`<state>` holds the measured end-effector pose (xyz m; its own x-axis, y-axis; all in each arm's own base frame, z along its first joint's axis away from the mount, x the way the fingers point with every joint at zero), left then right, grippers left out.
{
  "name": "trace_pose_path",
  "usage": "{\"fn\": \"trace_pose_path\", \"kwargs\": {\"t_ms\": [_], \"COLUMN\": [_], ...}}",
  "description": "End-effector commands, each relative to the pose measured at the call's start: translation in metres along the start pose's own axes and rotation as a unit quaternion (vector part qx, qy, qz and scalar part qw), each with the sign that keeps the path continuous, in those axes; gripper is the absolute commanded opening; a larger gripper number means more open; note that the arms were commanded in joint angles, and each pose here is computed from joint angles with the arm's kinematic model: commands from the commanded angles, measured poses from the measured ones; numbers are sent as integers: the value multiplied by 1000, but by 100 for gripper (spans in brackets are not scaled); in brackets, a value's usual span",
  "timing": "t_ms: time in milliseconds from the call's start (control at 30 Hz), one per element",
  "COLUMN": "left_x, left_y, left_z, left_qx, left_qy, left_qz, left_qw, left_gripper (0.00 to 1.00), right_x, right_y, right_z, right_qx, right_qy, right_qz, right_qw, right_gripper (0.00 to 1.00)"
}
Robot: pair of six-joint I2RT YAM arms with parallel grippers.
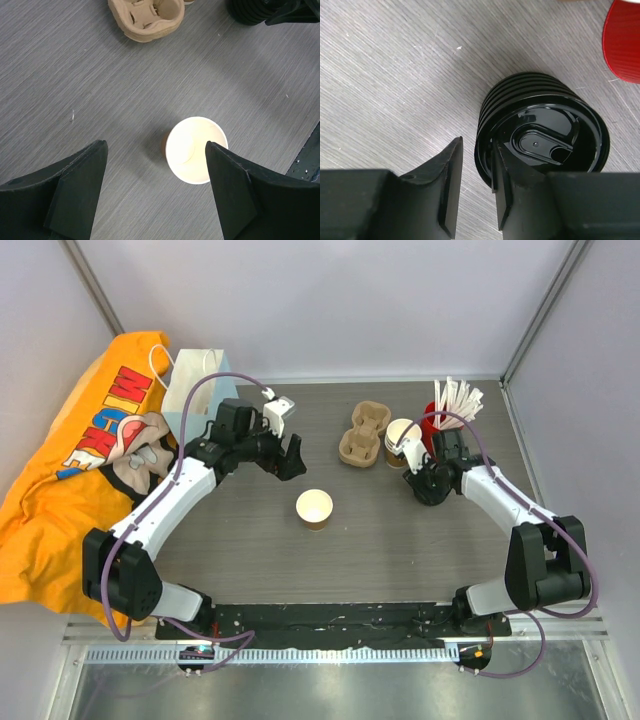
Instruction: Pack the takeout coffee
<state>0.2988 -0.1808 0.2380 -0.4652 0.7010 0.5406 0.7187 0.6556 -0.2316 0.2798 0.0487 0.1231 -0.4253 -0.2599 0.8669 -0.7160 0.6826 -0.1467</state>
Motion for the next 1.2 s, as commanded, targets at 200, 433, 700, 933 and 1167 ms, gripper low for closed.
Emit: {"fn": "trace_pose_path", "kwargs": {"t_ms": [200,433,700,933,1167], "left_x": [9,7,8,8,9], "left_y": [-5,-6,-7,-7,-7], "left_z": [-11,-10,-11,-11,-11], "left_qx": [-13,-9,-9,-9,-10], "left_qy": [-29,-28,-30,-31,-32], "left_qz": [11,15,18,19,18], "left_qw": [999,999,999,999,999], "left_gripper": [84,84,84,84,84], "right_x": [7,20,34,26,19], "right_y": [-2,-4,-6,-4,-5], "right_z": [-10,-15,-23,-16,-16], "right_qx": [5,8,9,8,6], "right_qy": [-23,-32,-47,-33,-31], "right_qz": [8,16,27,18,21], "right_qw": [1000,999,998,999,999], "right_gripper": [34,33,29,42,47]}}
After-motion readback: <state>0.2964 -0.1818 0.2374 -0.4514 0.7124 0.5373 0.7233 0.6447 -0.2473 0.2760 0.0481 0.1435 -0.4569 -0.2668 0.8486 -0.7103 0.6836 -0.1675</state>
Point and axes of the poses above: each gripper's point midway between its finger pads, its own x axis back along the fingers, its own y axis along the line the jaws close on, z = x × y, the point moved 6 cm from there along x, back along the fingers, and after that the axes turned 1 degree about x, right-handed, at the moved point
